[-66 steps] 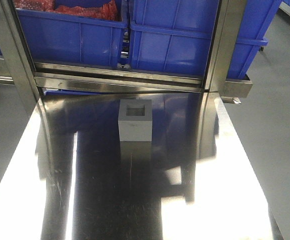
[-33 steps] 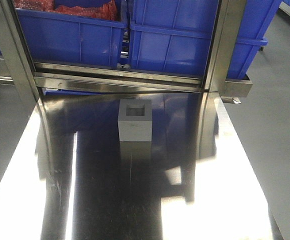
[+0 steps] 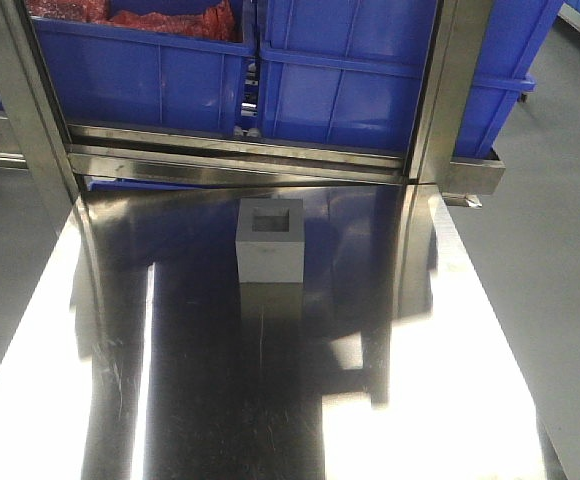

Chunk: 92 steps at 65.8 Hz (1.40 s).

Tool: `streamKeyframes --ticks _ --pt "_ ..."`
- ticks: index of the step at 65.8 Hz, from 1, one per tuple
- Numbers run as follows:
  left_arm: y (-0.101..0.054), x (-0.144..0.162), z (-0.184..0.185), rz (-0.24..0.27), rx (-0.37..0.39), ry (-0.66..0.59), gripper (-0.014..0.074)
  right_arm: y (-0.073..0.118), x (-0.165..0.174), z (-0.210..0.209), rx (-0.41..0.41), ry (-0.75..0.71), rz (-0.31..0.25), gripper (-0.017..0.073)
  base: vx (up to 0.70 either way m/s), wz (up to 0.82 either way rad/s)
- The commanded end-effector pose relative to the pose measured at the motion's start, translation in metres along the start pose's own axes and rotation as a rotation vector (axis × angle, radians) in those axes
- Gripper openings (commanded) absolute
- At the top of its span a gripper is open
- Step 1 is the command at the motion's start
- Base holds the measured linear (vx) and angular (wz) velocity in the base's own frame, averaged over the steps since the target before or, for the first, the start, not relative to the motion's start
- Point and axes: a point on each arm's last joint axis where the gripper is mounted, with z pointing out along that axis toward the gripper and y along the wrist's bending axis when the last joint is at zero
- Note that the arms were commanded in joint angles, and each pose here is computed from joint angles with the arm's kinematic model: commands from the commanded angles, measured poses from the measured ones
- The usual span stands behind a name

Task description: Sort gray base to blue bin

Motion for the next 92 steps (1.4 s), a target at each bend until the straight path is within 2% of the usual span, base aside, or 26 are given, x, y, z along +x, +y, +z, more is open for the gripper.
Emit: streamKeyframes --ticks 1,5,13,16,22,31,35,40,48,58,63,66,79,84,92 --pt "0.0 -0.018 -0.004 -0.002 0.002 -0.115 0.0077 0.0 -0.005 0.001 0.004 -0.052 -0.018 -0.0005 0.0 0.0" --pt "0.0 -0.019 -0.004 -0.001 0.002 -0.125 0.0166 0.0 -0.005 0.001 0.004 -0.052 -0.018 -0.0005 0.0 0.0" --pt "0.0 -0.019 -0.004 -0.001 0.001 -0.126 0.0438 0.0 -0.005 0.001 0.004 -0.052 -0.018 -0.0005 0.0 0.0" --pt "0.0 -0.019 -0.004 -0.006 0.002 -0.127 0.0569 0.0 -0.005 0.001 0.004 -0.052 -0.018 -0.0005 0.0 0.0" --pt "0.0 -0.02 -0.004 -0.007 0.002 -0.135 0.0736 0.0 -0.005 0.001 0.004 -0.052 -0.018 -0.0005 0.0 0.0" --pt "0.0 -0.021 -0.004 -0.008 0.001 -0.146 0.0722 0.0 -0.005 0.001 0.004 -0.052 -0.018 -0.0005 0.0 0.0" --pt "-0.001 -0.023 -0.004 -0.049 0.017 -0.167 0.0708 0.0 -0.005 0.001 0.004 -0.052 -0.018 -0.0005 0.0 0.0" --pt "-0.002 -0.027 -0.003 -0.057 0.024 -0.19 0.068 0.0 -0.005 0.001 0.004 -0.052 -0.018 -0.0005 0.0 0.0" --pt "-0.004 -0.04 0.016 0.001 0.038 -0.141 0.0643 0.0 -0.005 0.001 0.004 -0.052 -0.018 -0.0005 0.0 0.0" --pt "-0.017 -0.071 0.061 0.086 0.115 -0.098 0.0608 0.0 -0.005 0.001 0.004 -0.052 -0.018 -0.0005 0.0 0.0" --pt "-0.031 -0.087 0.089 0.128 0.167 -0.077 0.0596 0.0 -0.005 0.001 0.004 -0.052 -0.018 -0.0005 0.0 0.0" --pt "-0.044 -0.092 0.112 0.145 0.207 -0.042 0.0589 0.0 -0.005 0.001 0.004 -0.052 -0.018 -0.0005 0.0 0.0" --pt "-0.099 -0.101 0.19 0.19 0.333 0.082 0.0588 0.0 -0.005 0.001 0.004 -0.052 -0.018 -0.0005 0.0 0.0" --pt "-0.117 -0.103 0.215 0.173 0.37 0.167 0.0588 0.0 -0.005 0.001 0.004 -0.052 -0.018 -0.0005 0.0 0.0" --pt "-0.143 -0.098 0.255 0.106 0.401 0.303 0.0588 0.0 -0.005 0.001 0.004 -0.052 -0.018 -0.0005 0.0 0.0"
